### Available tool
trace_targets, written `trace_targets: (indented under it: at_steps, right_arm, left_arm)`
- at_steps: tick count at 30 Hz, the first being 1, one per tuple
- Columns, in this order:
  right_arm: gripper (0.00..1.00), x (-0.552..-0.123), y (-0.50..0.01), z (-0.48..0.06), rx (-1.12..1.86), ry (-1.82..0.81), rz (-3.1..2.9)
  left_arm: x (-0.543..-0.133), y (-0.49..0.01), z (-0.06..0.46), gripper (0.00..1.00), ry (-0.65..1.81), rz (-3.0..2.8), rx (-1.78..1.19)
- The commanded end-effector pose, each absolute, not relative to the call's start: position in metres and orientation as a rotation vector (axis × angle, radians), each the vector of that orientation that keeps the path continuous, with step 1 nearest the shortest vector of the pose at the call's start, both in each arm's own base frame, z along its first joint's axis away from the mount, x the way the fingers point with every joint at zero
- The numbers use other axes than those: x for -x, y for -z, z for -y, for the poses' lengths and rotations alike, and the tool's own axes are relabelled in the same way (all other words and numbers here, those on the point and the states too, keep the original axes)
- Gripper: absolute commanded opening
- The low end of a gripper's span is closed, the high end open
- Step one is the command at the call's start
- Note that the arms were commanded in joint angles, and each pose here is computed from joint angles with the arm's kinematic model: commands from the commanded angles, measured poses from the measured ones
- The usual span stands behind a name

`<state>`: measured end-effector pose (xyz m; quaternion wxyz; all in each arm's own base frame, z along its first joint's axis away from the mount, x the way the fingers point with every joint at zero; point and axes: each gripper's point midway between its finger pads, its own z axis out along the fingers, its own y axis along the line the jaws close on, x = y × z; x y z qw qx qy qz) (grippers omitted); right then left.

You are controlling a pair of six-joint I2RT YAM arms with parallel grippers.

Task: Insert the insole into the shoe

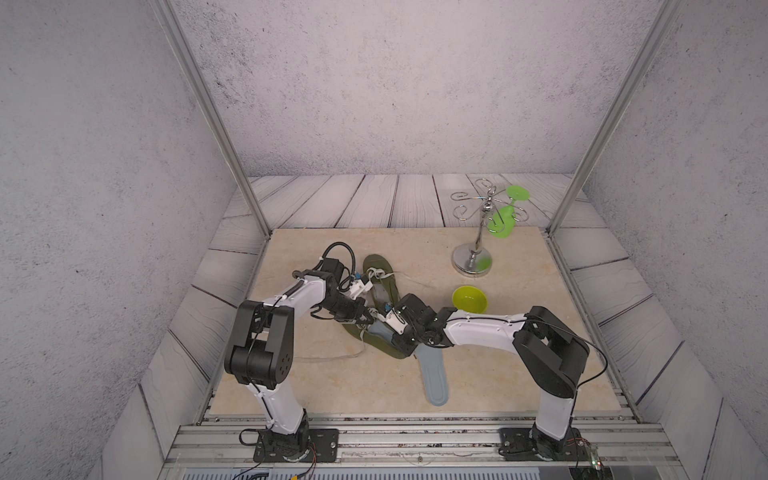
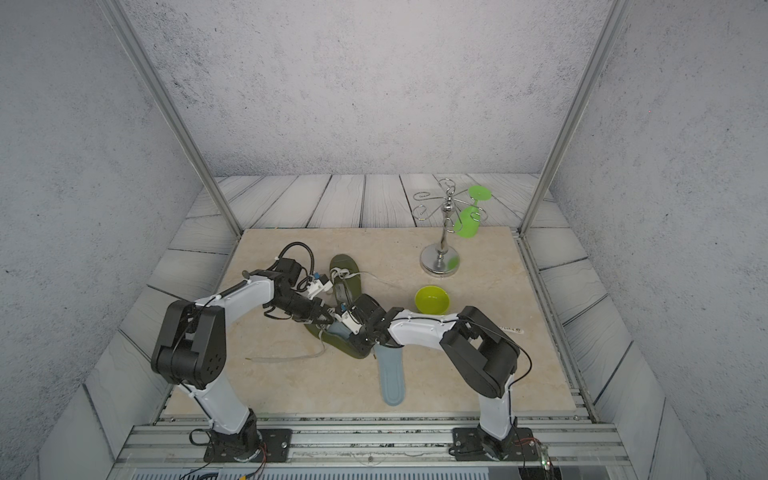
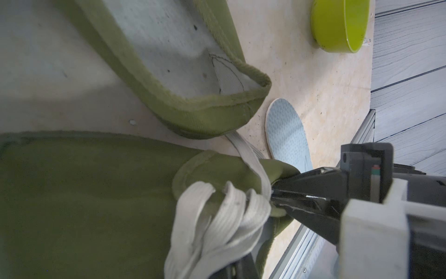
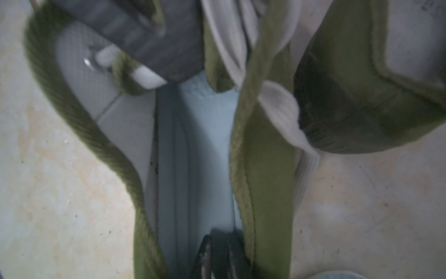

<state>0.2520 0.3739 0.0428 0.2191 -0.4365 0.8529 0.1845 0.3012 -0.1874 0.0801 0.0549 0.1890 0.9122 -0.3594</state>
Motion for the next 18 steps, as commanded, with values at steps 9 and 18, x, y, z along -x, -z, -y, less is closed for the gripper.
trace_targets:
  at_steps: [9, 18]
  right_arm:
    - [0.16, -0.252, -0.026, -0.368, 1.214, -0.432, -2.419]
    - [0.20, -0.263, -0.153, -0.376, 1.109, -0.516, -2.199]
  left_arm:
    - [-0.296, -0.081, 0.186, 0.00, 1.076, -2.789, -0.597]
    - [-0.301, -0.088, 0.177, 0.00, 0.964, -2.805, -0.649]
